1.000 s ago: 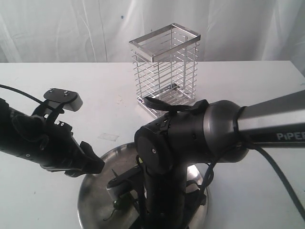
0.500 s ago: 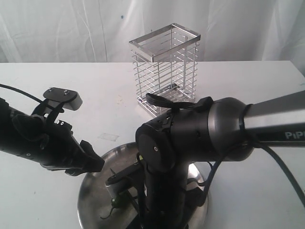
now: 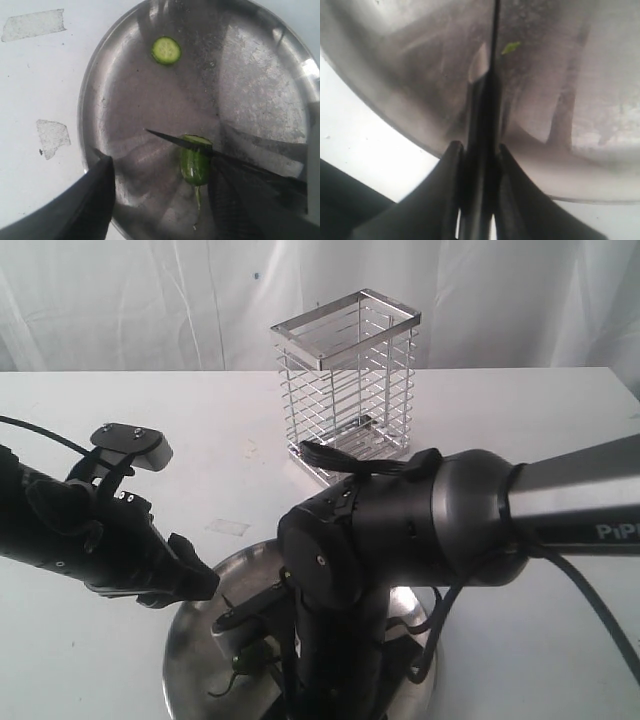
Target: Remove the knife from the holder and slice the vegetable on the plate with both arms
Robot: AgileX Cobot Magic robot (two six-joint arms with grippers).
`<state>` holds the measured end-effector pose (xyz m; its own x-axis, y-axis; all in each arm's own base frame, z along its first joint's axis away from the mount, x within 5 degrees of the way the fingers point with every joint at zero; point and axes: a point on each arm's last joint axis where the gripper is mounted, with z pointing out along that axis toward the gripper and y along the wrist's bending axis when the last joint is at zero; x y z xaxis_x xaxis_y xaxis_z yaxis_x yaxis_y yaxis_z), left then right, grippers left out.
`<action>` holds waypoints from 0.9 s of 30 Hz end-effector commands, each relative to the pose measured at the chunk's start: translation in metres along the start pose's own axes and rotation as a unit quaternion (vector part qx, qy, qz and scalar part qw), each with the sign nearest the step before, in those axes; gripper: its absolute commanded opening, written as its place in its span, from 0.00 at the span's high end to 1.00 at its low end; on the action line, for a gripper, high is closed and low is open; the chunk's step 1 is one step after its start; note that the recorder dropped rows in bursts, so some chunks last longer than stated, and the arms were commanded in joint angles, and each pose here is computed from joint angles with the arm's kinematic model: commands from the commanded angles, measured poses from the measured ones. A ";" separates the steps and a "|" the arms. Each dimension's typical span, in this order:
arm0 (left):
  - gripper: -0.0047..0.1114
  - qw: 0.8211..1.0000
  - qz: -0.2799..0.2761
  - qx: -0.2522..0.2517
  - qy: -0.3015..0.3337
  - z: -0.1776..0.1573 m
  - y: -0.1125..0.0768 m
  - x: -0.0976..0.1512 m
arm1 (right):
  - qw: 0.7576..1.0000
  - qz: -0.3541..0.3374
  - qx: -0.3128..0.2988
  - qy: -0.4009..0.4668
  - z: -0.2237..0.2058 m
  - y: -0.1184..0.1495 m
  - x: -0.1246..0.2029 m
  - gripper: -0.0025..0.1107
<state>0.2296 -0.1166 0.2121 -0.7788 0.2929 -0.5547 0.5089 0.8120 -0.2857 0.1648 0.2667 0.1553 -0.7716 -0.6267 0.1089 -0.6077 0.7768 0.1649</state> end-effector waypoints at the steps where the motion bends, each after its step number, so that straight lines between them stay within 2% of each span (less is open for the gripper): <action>1: 0.45 1.000 -0.012 0.007 -0.001 -0.002 -0.001 0.001 | 1.000 -0.021 0.007 -0.013 -0.002 0.004 0.002 0.98; 6: 0.45 1.000 -0.012 0.008 0.001 -0.002 -0.001 0.002 | 0.999 -0.009 0.043 -0.018 -0.002 -0.002 0.001 0.98; 27: 0.45 1.000 -0.014 0.009 -0.001 -0.002 -0.001 0.001 | 1.000 -0.005 0.017 -0.020 -0.001 0.002 0.000 0.98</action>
<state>0.2297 -0.1169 0.2124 -0.7820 0.2842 -0.5547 0.5035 0.8127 -0.2934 0.1648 0.2681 0.1551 -0.7781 -0.6228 0.0816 -0.6119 0.7809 0.1255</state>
